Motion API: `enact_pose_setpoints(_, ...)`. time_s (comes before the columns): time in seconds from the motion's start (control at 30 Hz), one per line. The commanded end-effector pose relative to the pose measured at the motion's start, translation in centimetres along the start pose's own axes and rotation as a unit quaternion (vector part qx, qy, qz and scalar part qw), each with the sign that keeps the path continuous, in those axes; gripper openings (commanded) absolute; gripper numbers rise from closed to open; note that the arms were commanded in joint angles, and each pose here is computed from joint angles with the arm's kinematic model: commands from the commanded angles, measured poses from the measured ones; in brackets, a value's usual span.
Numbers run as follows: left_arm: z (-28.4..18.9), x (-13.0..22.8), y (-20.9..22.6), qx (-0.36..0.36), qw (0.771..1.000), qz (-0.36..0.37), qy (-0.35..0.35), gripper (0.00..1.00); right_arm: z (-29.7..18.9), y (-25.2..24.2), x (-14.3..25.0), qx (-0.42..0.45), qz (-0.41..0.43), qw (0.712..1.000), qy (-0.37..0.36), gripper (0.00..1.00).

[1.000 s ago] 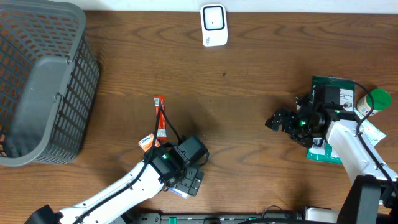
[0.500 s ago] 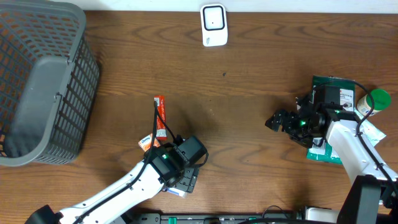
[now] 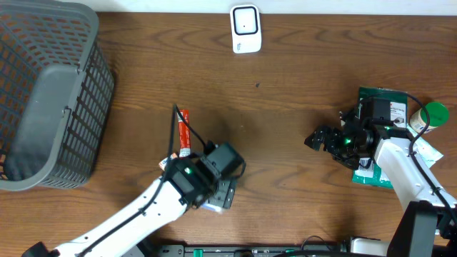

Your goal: Scan the item barcode

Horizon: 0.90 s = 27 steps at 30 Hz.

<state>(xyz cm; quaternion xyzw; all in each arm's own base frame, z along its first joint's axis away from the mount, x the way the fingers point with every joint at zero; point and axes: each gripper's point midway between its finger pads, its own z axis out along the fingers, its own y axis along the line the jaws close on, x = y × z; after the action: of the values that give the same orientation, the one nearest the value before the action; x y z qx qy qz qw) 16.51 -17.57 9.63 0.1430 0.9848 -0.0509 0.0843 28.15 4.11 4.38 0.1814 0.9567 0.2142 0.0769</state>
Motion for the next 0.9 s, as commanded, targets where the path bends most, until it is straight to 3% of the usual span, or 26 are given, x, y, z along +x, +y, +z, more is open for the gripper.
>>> enact_pose_setpoints(0.0, -2.8, -2.9, 0.4, 0.009, 0.998, -0.060, -0.031, 0.83, -0.7, 0.6, -0.6, -0.009, -0.015, 1.000, -0.013, 0.99)
enact_pose_setpoints(0.17, -7.0, -5.8, 0.5, 0.101, 0.985, -0.137, -0.029, 0.83, -0.7, 0.6, -0.6, -0.009, -0.015, 1.000, -0.013, 0.99)
enact_pose_setpoints(0.33, -11.4, -8.4, 1.2, 0.245, 0.952, -0.181, -0.036, 0.83, -0.7, 0.6, -0.7, -0.010, -0.015, 1.000, -0.015, 0.99)
enact_pose_setpoints(0.6, -18.2, -11.0, 3.9, 0.472, 0.850, -0.215, -0.094, 0.83, -0.7, 0.6, -0.7, -0.009, -0.015, 1.000, -0.015, 0.99)
enact_pose_setpoints(0.8, -23.9, -12.2, 5.2, 0.596, 0.768, -0.168, -0.163, 0.83, -0.7, 0.6, -0.7, -0.009, -0.015, 1.000, -0.015, 0.99)
enact_pose_setpoints(0.87, -25.0, -12.6, 5.6, 0.611, 0.755, -0.165, -0.170, 0.83, -0.7, 0.6, -0.7, -0.009, -0.015, 1.000, -0.015, 0.99)
